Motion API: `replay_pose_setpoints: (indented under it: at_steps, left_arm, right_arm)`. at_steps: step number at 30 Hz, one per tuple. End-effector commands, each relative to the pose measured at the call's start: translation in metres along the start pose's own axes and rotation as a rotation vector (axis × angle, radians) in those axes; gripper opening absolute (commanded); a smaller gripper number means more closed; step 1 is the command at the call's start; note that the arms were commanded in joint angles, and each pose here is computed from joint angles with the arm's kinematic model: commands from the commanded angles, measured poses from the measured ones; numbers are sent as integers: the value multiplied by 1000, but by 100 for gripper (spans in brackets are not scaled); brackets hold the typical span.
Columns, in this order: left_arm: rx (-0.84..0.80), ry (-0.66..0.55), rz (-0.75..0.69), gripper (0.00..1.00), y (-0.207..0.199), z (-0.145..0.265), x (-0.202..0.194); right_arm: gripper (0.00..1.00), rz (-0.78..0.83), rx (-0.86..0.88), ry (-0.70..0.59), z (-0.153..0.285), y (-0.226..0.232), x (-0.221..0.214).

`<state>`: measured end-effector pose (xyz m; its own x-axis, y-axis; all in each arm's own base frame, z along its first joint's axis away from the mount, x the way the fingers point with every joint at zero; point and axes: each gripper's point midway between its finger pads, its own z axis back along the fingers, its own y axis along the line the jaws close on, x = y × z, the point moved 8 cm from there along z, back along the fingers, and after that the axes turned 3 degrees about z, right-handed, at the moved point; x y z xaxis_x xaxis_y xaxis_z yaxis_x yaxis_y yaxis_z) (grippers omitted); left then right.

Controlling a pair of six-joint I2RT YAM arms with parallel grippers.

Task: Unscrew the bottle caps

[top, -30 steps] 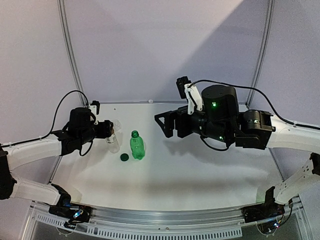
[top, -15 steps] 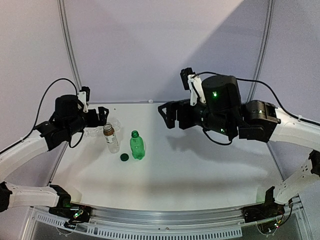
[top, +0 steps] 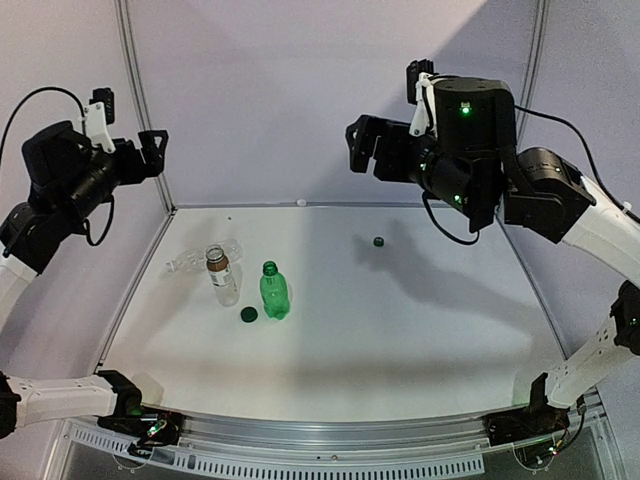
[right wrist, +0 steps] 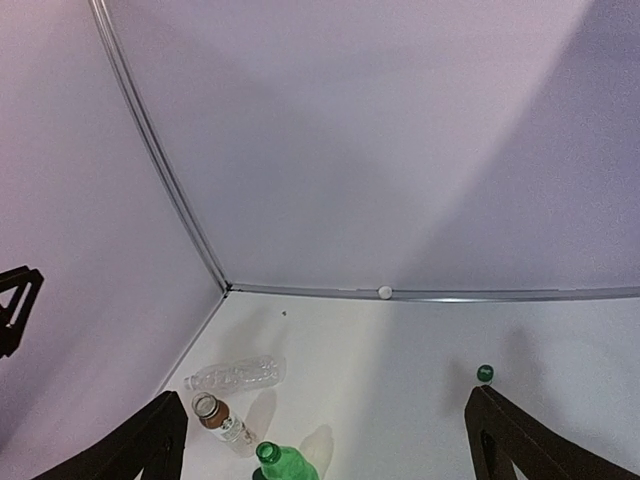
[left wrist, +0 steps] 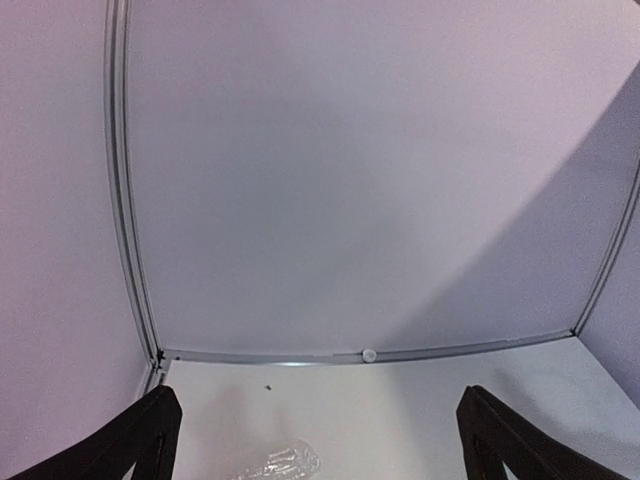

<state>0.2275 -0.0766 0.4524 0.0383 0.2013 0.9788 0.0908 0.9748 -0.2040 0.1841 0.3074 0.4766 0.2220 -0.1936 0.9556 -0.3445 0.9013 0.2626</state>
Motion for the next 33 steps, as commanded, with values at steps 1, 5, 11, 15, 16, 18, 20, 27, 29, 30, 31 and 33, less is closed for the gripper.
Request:
replay_pose_setpoints:
  at_steps: [1, 5, 11, 15, 16, 18, 20, 27, 29, 30, 31, 33]
  left_arm:
    - [47, -36, -55, 99, 7, 12, 18]
    - [43, -56, -58, 99, 8, 14, 14]
    - [-6, -60, -39, 99, 6, 15, 8]
    - [-8, -49, -36, 99, 5, 14, 7]
    - [-10, -46, -36, 99, 5, 14, 6]
    - [-12, -43, -37, 99, 5, 14, 5]
    - [-16, -38, -37, 99, 5, 14, 4]
    - [-35, -32, -41, 99, 3, 14, 2]
    - [-44, -28, -40, 99, 2, 12, 1]
    - [-46, -29, -39, 99, 1, 11, 2]
    - [-48, -31, -38, 99, 1, 11, 2]
    - [-50, -33, -38, 99, 0, 10, 2]
  right_arm:
    - [99, -3, -67, -74, 21, -20, 24]
    - [99, -25, -65, -92, 28, -28, 24]
    - [99, -65, 0, -93, 33, -30, 21]
    - [99, -50, 77, -57, 32, -23, 16]
    - [99, -36, 99, -42, 31, -21, 13]
    - [99, -8, 141, 1, 30, -17, 5]
    - [99, 1, 183, 59, 28, -12, -7]
    - [99, -13, 249, 187, 24, -5, -33]
    - [99, -18, 264, 191, 24, -3, -33]
    - [99, -18, 269, 190, 24, -2, -33]
    - [99, -18, 272, 189, 24, -2, -33]
    - [99, -23, 274, 185, 23, -1, -32]
